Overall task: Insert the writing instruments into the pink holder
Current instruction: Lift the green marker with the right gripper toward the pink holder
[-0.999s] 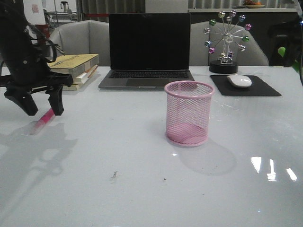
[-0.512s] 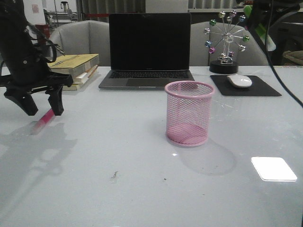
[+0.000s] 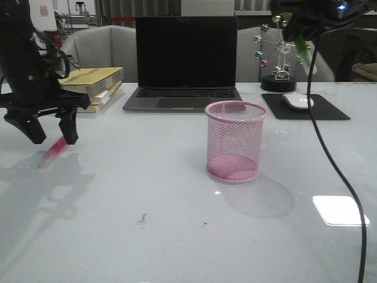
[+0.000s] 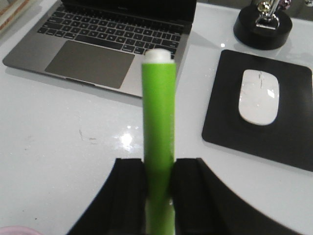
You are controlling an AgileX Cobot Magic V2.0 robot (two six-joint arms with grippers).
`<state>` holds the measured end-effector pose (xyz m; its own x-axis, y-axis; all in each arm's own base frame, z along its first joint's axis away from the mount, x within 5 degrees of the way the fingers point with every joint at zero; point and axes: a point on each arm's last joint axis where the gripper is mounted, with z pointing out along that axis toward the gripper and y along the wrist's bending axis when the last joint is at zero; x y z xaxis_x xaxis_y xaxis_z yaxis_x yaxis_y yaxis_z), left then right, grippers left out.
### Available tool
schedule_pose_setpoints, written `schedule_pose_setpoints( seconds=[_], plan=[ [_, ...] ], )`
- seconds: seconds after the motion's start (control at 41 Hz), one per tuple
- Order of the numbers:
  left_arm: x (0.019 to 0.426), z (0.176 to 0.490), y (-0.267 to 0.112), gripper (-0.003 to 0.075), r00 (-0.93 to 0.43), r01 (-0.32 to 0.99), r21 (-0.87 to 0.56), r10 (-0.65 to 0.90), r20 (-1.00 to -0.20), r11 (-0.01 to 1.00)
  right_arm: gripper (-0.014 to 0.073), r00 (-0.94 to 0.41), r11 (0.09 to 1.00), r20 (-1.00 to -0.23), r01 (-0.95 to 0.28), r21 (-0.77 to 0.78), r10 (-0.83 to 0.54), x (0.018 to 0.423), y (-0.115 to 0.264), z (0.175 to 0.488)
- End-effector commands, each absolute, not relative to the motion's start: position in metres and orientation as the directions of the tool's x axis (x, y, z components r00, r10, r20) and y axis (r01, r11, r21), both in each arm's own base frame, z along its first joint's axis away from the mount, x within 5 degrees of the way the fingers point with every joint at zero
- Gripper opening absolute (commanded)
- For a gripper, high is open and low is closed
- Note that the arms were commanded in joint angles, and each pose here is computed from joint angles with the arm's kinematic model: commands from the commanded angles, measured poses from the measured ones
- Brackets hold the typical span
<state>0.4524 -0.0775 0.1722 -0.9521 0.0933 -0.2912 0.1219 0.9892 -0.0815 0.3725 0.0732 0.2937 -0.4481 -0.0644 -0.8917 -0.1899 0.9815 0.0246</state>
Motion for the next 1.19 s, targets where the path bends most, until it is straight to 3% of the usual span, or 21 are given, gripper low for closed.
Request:
schedule_pose_setpoints(
  seconds=[0.0,0.512,0.78,1.17],
  plan=[
    [0.456,0.209,-0.078,0.0455,-0.912,0.120,-0.091,0.073,-0.404,0.989,0.0057,-0.226,0.980,-0.974,-0.197,0.019,-0.027,0.358,0.076,0.332],
    [0.457,0.210,-0.078,0.0455,-0.906,0.120,-0.092,0.071,-0.417,0.989,0.0057,-0.083,0.965,-0.996,-0.257,0.046,0.026,0.320,0.097,0.310],
    [0.457,0.210,-0.078,0.0455,-0.906,0.120,-0.092,0.071,-0.417,0.989,0.0057,-0.022,0.946,-0.999,-0.320,0.046,0.041,0.313,0.119,0.313],
    [0.457,0.210,-0.078,0.0455,-0.906,0.120,-0.092,0.071,-0.417,0.989,0.0057,-0.044,0.938,-0.999,-0.343,0.046,0.033,0.312,0.127,0.307]
  ],
)
